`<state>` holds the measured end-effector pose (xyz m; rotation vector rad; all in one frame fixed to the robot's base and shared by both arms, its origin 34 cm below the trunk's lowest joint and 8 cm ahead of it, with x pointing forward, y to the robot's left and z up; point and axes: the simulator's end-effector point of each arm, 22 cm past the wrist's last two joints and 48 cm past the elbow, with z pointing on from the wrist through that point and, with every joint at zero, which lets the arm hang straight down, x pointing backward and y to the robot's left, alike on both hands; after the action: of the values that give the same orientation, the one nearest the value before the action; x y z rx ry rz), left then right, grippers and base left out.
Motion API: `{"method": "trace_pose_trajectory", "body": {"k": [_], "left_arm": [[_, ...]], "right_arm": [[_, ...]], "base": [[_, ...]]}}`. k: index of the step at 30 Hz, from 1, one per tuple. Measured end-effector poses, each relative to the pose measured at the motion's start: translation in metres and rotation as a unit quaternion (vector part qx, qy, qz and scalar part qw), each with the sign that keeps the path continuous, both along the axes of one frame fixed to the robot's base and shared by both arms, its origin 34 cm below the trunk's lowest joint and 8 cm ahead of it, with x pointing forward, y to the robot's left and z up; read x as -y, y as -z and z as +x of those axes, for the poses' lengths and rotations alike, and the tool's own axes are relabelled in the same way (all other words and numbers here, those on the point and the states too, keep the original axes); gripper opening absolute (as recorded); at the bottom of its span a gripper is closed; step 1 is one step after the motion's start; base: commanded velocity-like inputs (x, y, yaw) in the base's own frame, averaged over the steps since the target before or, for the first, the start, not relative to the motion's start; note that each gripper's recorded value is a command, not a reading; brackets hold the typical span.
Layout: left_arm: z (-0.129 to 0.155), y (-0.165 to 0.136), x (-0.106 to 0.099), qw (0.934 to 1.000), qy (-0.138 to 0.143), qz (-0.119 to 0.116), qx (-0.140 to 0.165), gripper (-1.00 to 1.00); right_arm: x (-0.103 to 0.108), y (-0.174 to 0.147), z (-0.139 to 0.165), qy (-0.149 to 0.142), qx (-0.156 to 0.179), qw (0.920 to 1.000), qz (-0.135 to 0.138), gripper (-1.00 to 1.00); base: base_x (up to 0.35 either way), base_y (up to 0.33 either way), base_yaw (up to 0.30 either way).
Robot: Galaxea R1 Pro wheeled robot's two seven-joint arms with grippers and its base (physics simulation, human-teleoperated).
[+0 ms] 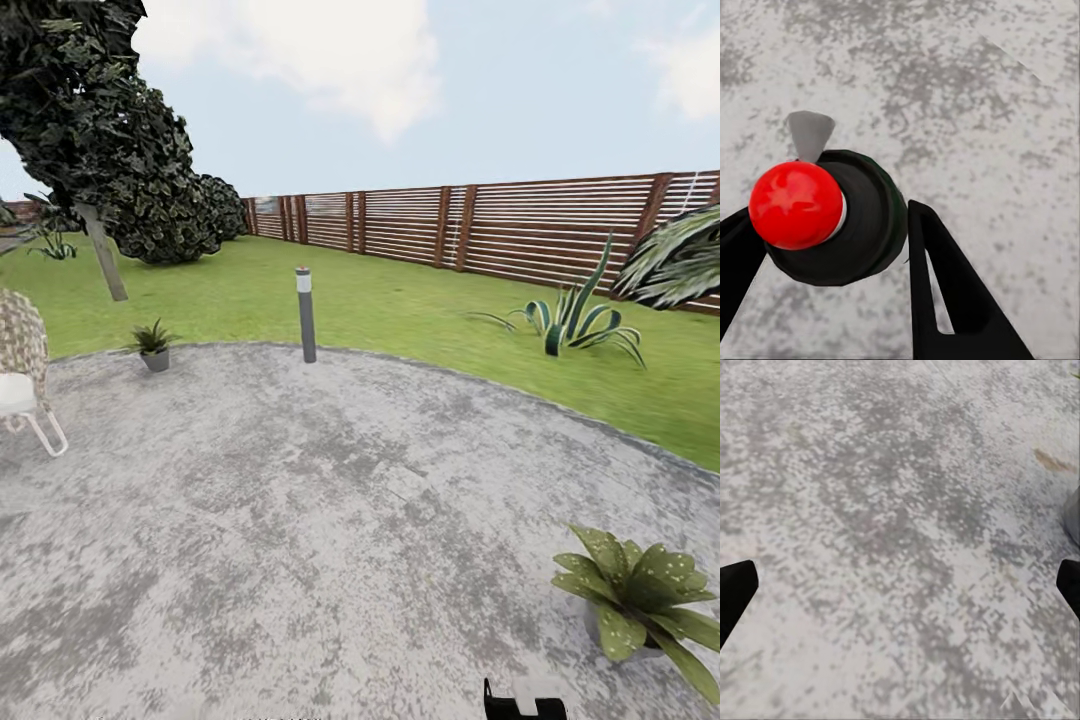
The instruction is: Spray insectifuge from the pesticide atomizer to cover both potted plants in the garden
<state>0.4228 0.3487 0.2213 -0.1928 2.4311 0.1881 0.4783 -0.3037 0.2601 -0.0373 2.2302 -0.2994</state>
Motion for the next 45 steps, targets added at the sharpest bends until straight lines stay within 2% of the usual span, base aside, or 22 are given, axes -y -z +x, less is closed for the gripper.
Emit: {"method": "trace_pose_trajectory", "body": {"k": [29, 45], "left_arm": [[-0.004, 0.003, -0.001, 1.0, -0.001, 0.001, -0.004, -1.0], [-0.01, 0.009, -0.002, 0.9999, -0.005, 0.0, -0.013, -1.0]], "right_arm": [[-0.001, 0.003, -0.002, -0.002, -0.004, 1.0, 0.0, 1.0], [-0.001, 0.01, -0.007, -0.002, -0.013, 0.9999, 0.0, 1.0]], "base": [[0.315, -0.001, 0.266], [0.335, -0.097, 0.217]]}}
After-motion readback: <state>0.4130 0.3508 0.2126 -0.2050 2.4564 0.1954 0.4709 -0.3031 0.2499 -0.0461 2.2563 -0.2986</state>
